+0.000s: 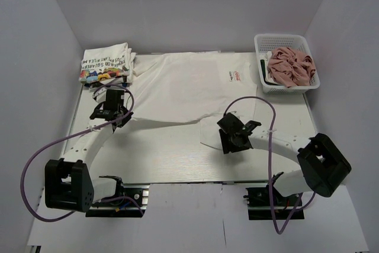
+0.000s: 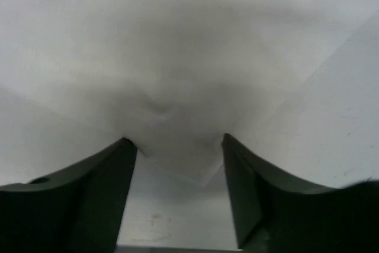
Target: Fold and stack the t-shirts
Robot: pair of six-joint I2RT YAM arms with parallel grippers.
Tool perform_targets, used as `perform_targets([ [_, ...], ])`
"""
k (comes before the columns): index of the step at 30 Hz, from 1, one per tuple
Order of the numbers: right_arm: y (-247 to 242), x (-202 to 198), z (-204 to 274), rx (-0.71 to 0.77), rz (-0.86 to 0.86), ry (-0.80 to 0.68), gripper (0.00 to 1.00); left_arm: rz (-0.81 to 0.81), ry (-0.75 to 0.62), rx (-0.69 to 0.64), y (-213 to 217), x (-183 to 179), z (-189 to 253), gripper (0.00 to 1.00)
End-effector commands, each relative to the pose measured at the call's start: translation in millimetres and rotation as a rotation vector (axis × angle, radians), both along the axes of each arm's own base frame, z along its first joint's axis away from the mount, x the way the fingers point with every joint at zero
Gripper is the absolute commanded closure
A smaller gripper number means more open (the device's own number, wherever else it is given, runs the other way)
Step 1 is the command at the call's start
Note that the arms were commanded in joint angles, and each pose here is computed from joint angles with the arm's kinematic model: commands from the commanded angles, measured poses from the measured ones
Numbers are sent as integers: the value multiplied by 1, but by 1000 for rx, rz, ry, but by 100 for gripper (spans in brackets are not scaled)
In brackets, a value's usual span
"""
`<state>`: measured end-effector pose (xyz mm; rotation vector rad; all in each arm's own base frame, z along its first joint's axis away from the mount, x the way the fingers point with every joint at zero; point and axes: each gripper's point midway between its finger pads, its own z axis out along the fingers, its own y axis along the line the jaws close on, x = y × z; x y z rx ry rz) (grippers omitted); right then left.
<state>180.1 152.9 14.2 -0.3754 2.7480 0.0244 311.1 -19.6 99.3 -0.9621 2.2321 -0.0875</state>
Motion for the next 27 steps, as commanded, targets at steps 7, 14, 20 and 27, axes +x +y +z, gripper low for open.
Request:
perform_targets([
  [7, -11, 65, 26, -129, -164, -263, 100, 21, -81, 24, 7, 5, 26, 100],
  [14, -3, 121, 143, -31, -282, -585, 100, 2, -244, -1, -4, 31, 92, 100],
  [20, -26, 128, 296, 119, -354, -926, 100, -34, -474, -24, -9, 44, 186, 100],
  [27, -55, 105, 449, 222, -280, -1235, 100, -88, -670, -3, -9, 30, 299, 100],
])
